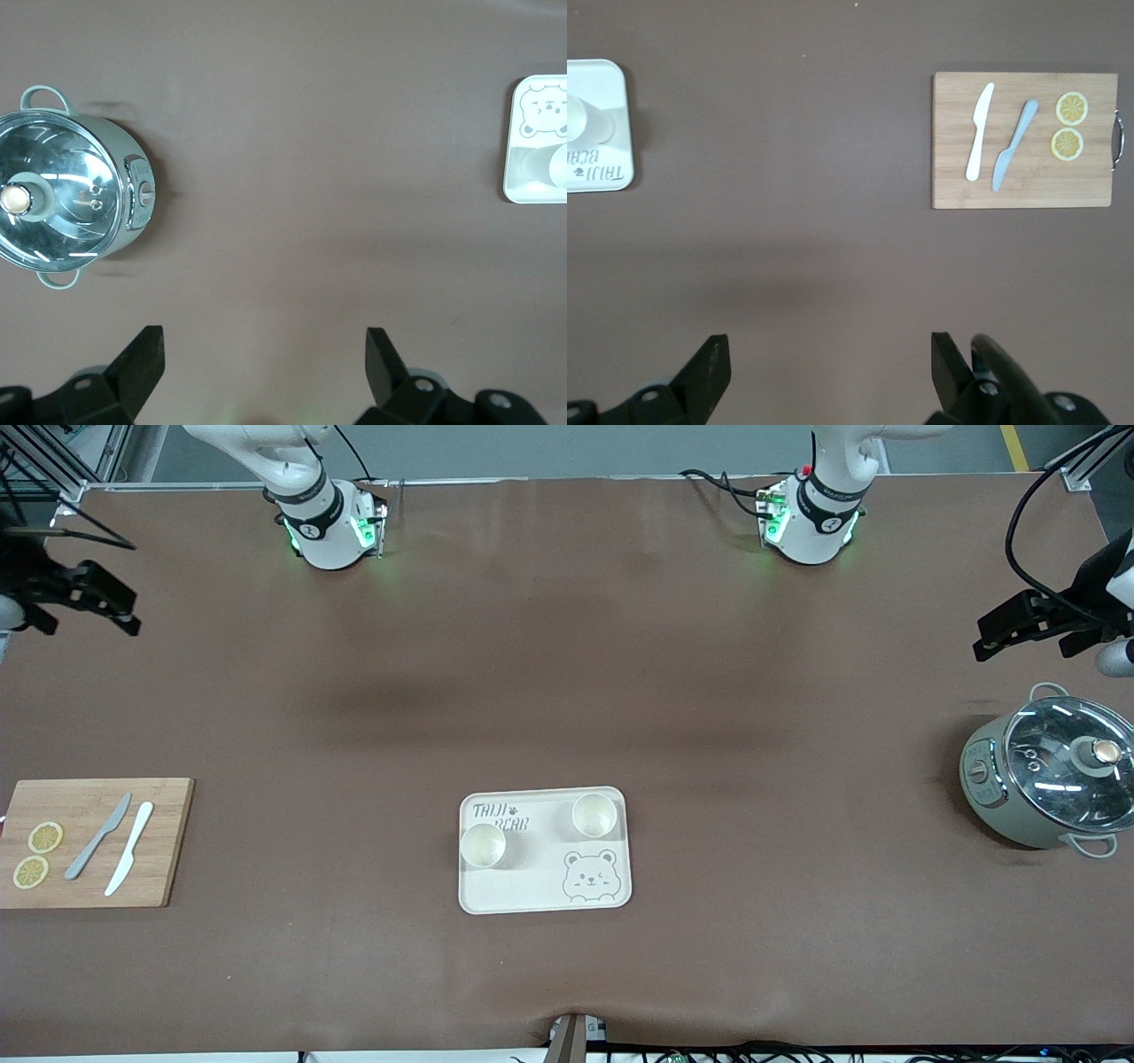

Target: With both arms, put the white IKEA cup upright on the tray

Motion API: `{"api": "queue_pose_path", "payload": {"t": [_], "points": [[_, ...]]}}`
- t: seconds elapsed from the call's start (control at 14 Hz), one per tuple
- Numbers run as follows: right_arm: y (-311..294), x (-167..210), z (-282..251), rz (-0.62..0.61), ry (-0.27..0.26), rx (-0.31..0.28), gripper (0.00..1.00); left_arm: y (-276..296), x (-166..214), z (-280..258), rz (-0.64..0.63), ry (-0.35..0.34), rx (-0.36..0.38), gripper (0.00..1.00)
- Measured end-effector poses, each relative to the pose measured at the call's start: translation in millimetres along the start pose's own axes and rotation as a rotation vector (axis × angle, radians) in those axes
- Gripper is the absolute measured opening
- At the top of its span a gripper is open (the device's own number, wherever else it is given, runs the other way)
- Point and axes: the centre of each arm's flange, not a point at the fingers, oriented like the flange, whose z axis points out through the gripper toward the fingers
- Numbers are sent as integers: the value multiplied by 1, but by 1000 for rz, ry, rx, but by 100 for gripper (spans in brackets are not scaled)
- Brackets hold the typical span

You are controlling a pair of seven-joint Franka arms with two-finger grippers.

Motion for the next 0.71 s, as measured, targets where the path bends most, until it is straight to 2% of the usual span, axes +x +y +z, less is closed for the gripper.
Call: {"api": "queue_pose_path", "payload": {"t": [0.71], "points": [[9, 12, 18, 16, -20, 22, 100, 6, -1, 1, 12, -3, 0, 100]]}}
